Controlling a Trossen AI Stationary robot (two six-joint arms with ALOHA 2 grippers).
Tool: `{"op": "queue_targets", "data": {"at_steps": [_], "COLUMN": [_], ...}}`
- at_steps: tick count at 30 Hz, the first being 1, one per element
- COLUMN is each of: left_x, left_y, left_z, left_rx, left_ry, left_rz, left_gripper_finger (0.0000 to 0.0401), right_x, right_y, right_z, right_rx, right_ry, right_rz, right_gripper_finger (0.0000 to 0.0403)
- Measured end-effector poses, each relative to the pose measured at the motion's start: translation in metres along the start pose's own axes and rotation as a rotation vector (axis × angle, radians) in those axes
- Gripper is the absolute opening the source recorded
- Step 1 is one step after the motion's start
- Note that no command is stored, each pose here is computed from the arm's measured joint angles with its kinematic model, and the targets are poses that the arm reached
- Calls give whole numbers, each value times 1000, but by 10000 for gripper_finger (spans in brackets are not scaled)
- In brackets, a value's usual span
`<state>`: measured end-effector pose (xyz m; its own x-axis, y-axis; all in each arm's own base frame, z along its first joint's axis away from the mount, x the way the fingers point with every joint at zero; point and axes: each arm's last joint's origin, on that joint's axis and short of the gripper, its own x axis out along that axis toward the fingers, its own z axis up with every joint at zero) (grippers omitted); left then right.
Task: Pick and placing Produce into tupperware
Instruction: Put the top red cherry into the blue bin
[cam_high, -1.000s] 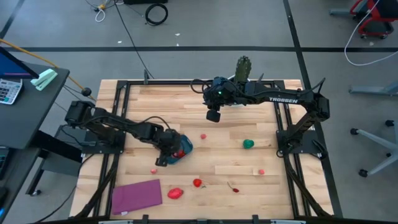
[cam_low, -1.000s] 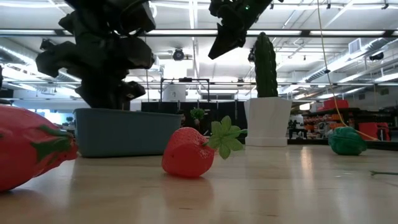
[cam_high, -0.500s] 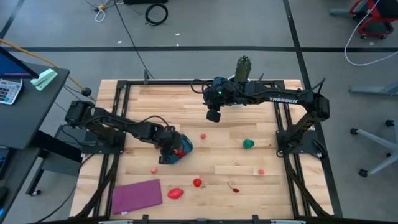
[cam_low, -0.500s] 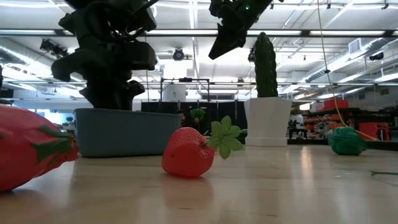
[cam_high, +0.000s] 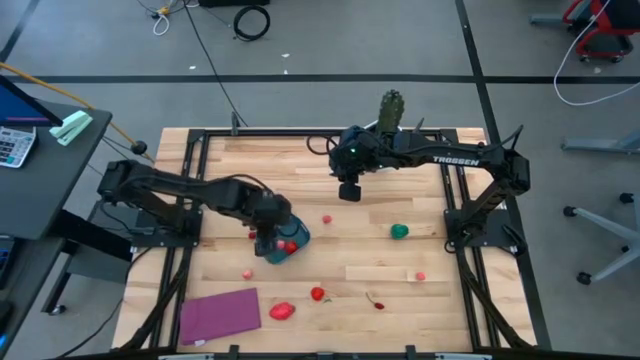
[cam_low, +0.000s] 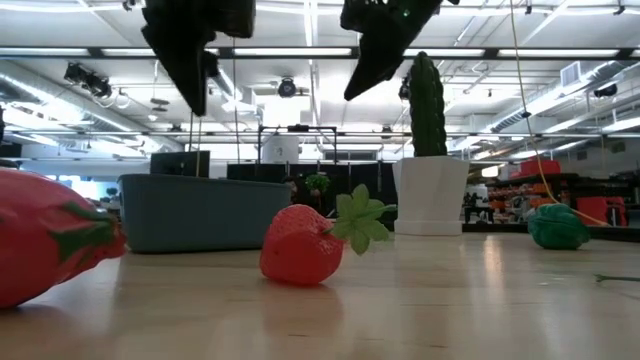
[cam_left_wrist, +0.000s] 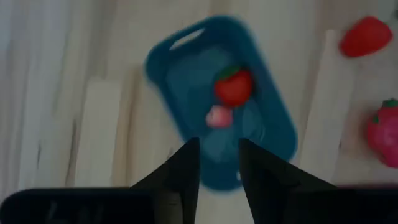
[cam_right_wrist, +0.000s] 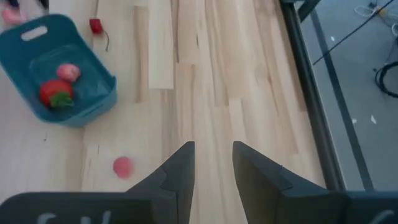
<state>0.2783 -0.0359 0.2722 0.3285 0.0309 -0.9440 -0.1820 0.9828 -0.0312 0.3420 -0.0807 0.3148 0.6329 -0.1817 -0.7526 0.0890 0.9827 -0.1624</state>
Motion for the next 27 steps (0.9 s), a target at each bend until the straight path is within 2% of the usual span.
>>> {"op": "queue_targets", "data": {"at_steps": [4,6,10,18,27], "left_x": [-5,0,22,79,95], "left_y": [6,9,7,10,15], "left_z": [-15,-28,-49,-78,-91], "left_rx": [-252,-314,-300,-331,-330], "left_ry": [167,259,340,260,243], "left_rz": [84,139,187,137,140], "left_gripper_finger": [118,125,135,148,161], "right_x": [0,0,4,15,19], "right_y": [1,2,3,7,8], "right_z": [-6,-9,-14,-28,-33], "right_rx": [-3,-5,-6,-34,-35], "right_ry": [66,90,109,163,176], "right_rz": [15,20,24,37,41], "right_gripper_finger": [116,116,116,116,116]}}
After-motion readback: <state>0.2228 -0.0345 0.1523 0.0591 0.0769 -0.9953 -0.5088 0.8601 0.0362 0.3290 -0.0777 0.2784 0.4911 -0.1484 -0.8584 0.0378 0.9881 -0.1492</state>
